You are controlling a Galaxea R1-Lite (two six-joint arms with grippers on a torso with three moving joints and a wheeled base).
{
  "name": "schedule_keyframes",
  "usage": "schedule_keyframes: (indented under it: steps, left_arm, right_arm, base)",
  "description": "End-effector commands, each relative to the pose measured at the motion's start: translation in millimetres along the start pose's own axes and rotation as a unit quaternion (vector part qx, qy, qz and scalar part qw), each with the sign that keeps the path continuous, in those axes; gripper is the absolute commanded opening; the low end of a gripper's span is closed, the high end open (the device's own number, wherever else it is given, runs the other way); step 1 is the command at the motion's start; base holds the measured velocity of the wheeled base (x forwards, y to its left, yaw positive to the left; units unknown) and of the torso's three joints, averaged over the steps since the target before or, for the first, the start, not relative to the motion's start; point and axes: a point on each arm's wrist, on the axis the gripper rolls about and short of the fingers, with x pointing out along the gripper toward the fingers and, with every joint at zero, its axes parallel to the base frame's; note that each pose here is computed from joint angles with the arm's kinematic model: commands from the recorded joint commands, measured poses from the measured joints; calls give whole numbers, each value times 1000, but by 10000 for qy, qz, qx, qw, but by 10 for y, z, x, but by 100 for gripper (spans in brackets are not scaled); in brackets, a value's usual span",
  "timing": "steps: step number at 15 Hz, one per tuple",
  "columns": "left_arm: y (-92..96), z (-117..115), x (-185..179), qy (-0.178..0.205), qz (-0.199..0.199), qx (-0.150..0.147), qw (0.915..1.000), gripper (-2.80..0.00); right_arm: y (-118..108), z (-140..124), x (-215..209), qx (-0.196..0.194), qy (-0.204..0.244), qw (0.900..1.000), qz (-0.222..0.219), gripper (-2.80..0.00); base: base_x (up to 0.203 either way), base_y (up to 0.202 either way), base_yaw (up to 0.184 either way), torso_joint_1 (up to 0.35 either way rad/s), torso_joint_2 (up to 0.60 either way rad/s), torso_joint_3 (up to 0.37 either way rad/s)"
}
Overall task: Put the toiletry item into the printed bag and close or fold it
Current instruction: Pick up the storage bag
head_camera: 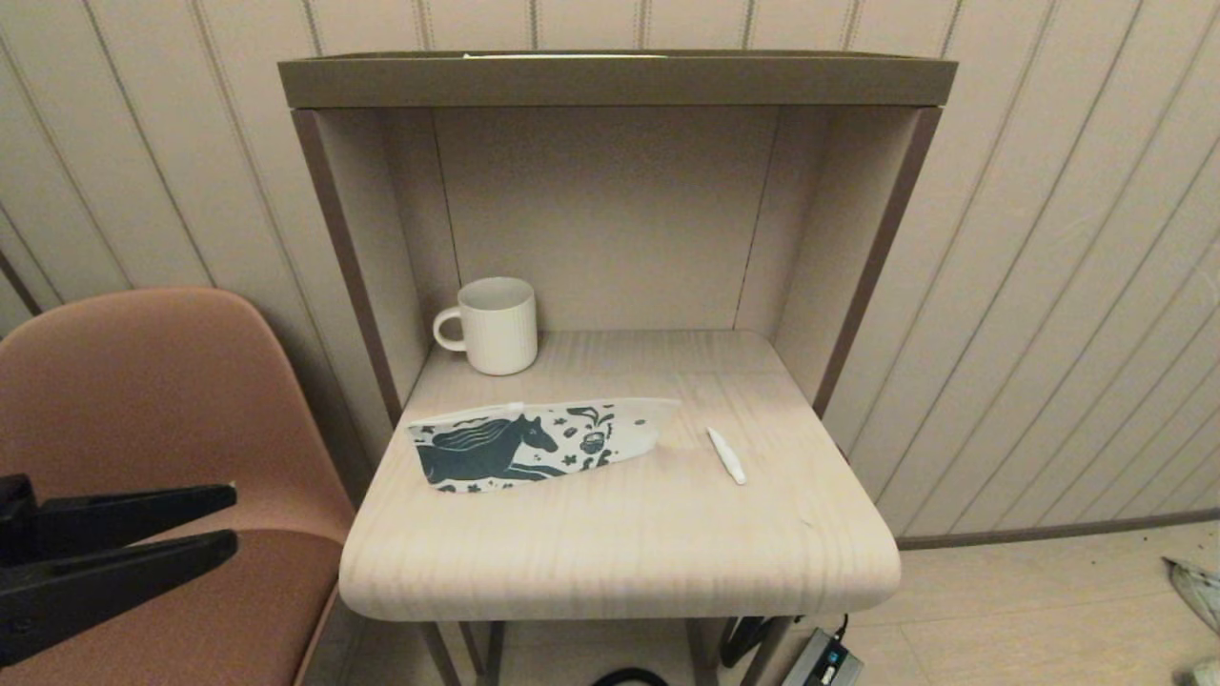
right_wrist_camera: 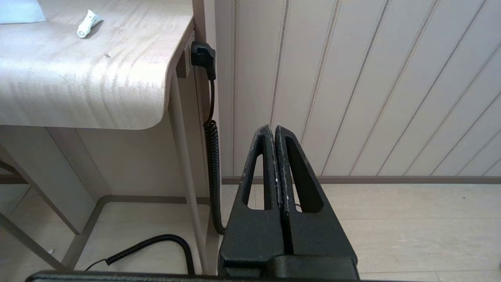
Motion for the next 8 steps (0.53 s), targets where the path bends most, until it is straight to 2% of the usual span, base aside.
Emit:
schedule_keyframes:
  steps: [1,4,6,8]
  left_arm:
    - [320,-71,240,469,-58,149,9988,0]
    - [618,-161,461,821,-246,888,9924,0]
    - [726,-149,542,777,-329,1249,9886,0]
    - [833,-161,622,703,-331,1443,9865,0]
  right_arm:
    - [0,1,1,-2,1,10000,1,-280]
    - [0,1,1,-2,1,10000,1,-280]
    - [0,1,1,-2,2,10000,2,-280]
    - [0,1,1,-2,1,10000,1,-280]
  base:
    - [0,0,0,0,0,0]
    - [0,0,0,0,0,0]
    - [0,0,0,0,0,0]
    - [0,0,0,0,0,0]
